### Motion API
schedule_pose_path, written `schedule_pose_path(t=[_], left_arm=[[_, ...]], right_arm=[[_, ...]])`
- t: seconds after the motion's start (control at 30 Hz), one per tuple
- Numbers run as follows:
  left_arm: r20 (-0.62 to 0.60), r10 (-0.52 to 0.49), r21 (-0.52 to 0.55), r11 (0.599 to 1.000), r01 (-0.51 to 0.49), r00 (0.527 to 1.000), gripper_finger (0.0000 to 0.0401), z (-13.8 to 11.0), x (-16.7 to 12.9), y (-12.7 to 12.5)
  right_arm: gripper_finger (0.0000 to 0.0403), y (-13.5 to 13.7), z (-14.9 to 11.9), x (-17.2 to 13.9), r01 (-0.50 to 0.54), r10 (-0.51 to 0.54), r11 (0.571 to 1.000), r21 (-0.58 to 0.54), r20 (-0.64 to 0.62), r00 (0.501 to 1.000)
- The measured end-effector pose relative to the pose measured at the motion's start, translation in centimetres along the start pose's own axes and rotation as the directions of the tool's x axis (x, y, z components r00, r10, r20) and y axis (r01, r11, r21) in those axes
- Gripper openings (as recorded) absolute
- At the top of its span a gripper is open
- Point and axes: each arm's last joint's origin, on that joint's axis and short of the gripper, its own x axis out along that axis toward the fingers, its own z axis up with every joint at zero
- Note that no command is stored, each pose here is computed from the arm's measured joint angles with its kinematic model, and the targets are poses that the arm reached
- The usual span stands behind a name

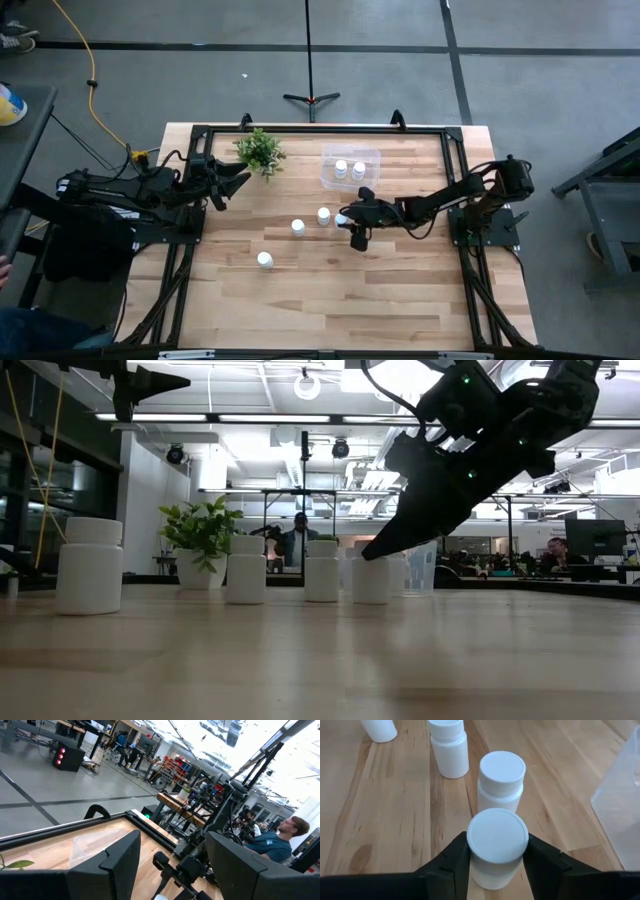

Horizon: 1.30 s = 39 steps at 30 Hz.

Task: Pick and place pill bottles into a basket
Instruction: Put the white pill bottle into the transparent container

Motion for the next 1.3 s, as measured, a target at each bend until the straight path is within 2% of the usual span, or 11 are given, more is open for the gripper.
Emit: schedule_pose_path(t=[0.5,0.83,1.3], left_arm=[[0.0,0.0,0.0,1.0,0.0,1.0,0.026,0.0,0.0,0.0],[-0.001,0.001,0.001,1.0,-0.001,1.0,0.026,0.0,0.0,0.0],[-0.005,0.003,0.004,1.0,-0.003,1.0,0.026,-0.1,0.0,0.0]], right_arm=[[0.0141,0.1,0.8,-0.2,-0.006,0.005,1.0,0.012,0.069,0.998],[0.0141,-1.3,2.0,-2.3,0.011,-0.012,0.999,0.03,0.043,0.999],[0.0142,-4.4,6.1,-7.1,-0.005,-0.022,0.995,0.104,0.259,0.966]])
